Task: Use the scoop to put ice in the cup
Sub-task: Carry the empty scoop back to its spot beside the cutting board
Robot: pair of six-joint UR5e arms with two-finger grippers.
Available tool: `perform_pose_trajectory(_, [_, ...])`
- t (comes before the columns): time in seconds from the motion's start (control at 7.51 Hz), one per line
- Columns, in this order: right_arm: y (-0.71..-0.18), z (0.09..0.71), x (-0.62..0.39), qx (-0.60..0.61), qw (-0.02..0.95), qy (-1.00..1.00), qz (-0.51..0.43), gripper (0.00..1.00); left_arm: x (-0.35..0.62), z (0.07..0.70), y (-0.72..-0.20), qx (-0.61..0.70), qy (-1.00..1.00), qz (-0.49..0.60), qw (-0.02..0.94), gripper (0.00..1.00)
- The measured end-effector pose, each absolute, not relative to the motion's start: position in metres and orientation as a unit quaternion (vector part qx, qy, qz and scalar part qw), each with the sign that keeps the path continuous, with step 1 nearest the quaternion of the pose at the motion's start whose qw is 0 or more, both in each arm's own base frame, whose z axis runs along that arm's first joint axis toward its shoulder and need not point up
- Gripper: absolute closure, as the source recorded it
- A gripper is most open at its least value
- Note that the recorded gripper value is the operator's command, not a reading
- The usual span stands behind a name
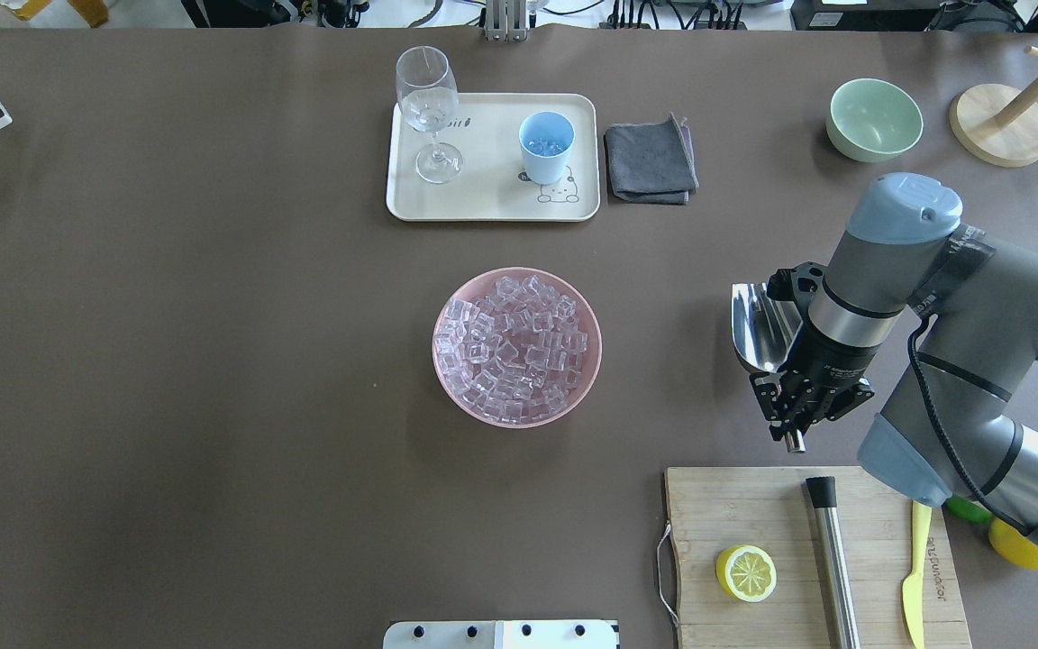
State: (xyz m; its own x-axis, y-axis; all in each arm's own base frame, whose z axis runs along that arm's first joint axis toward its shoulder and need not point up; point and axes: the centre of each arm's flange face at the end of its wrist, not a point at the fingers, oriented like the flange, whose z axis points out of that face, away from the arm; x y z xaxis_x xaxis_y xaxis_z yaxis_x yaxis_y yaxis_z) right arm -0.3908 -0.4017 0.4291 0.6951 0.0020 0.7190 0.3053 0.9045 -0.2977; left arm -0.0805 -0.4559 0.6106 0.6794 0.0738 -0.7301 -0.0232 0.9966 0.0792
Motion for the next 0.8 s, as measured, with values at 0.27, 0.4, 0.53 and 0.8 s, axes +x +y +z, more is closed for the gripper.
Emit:
perform_pose_trajectory(0.27, [-0.3981,0.4341,-0.3929,-0.204,0.898,-0.379,-0.09,1.0,-0.0807,0.6108,-0.4558,0.032,0.4,0.026,0.916,0.02])
perform_pose_trajectory(0.4, [-0.3971,0.4348,-0.3936,-0.204,0.898,-0.378,-0.091,1.0,-0.0807,0.6107,-0.4557,0.032,0.4,0.026,0.916,0.02])
perform_pose_trajectory(0.53, [-0.3966,0.4356,-0.3944,-0.205,0.898,-0.378,-0.092,1.0,-0.0804,0.6107,-0.4558,0.032,0.4,0.026,0.916,0.02])
perform_pose_trajectory(0.8, [-0.3969,0.4395,-0.3963,-0.206,0.899,-0.376,-0.094,0.41,-0.0793,0.6111,-0.4564,0.031,0.4,0.027,0.916,0.02])
